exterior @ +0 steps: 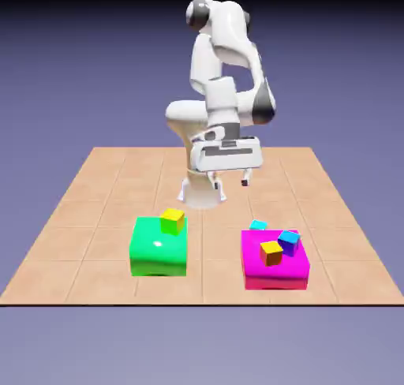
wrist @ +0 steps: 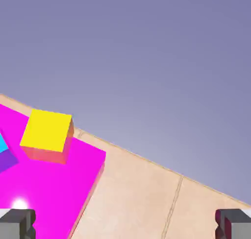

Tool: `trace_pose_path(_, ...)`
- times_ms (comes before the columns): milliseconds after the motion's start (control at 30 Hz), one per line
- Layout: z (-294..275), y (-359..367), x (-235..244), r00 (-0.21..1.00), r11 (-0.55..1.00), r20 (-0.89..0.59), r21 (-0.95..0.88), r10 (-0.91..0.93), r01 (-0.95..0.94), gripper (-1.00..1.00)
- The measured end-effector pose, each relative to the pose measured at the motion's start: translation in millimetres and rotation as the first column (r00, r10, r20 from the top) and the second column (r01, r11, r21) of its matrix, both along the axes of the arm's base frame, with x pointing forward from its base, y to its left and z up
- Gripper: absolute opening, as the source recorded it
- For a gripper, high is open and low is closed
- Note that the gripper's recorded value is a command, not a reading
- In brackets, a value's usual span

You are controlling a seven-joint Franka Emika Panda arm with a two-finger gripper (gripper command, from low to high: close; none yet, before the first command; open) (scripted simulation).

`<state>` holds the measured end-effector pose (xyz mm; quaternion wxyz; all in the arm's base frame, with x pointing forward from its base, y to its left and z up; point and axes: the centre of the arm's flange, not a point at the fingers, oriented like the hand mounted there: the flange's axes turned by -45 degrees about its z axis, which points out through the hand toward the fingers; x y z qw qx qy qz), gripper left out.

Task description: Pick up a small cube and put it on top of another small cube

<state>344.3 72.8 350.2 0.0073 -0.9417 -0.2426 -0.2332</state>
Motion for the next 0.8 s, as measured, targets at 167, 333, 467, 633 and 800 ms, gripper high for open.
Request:
trace_pose_path(167,-32,13,-19,0.991,0.993,-0.060,0.002,0.118,-0.118,0.00)
trace_pose_path(333,-64,25,-40,0.967,0.972,-0.100,0.023,0.235,-0.234,0.00)
trace_pose_path(467,-89,32,-58,0.939,0.946,-0.115,0.047,0.325,-0.321,0.00)
trace_pose_path(633,-118,39,-82,0.896,0.903,-0.110,0.078,0.429,-0.423,0.00)
trace_pose_path(800,-145,44,-106,0.849,0.851,-0.079,0.103,0.523,-0.515,0.00)
